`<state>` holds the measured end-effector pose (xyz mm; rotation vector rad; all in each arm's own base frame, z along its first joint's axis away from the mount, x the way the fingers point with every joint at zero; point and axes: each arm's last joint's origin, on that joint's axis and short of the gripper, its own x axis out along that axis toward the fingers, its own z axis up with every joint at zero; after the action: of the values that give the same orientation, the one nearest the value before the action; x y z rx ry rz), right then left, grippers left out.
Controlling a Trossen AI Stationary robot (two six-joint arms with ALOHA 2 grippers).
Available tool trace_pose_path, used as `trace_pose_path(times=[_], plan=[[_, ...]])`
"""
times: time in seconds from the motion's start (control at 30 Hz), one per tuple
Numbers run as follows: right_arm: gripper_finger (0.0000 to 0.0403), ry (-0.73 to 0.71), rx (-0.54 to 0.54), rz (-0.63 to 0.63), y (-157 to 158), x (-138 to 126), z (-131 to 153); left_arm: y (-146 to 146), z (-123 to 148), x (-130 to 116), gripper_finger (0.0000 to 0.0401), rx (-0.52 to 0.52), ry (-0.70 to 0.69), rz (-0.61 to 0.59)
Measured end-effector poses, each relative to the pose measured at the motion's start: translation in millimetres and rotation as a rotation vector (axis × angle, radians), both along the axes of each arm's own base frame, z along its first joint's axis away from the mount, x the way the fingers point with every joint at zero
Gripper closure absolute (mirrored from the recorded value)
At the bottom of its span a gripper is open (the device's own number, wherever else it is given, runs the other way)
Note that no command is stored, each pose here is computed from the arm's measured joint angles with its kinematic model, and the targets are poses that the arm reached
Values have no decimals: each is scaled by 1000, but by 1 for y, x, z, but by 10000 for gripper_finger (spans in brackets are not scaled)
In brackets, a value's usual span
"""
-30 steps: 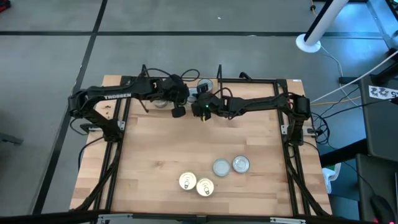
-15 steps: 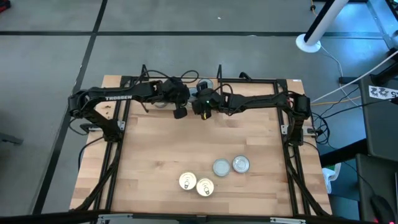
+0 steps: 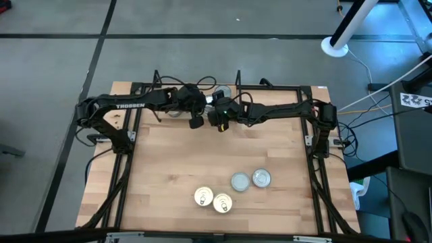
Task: Stack canned seafood by type on shelf
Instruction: Stack the green white tuna can on top of the other green white tuna can on the shelf
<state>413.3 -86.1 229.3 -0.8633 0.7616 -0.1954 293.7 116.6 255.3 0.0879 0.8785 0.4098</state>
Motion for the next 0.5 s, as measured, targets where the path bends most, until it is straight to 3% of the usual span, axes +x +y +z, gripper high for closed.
trace_pose_path(times=[0.23,0.5], plan=[[126,0,0,2,1,0,0,0,0,0,400,-11,-8,13],[124,3,-8,-2,0,0,0,-1,0,0,400,-19,-14,21]])
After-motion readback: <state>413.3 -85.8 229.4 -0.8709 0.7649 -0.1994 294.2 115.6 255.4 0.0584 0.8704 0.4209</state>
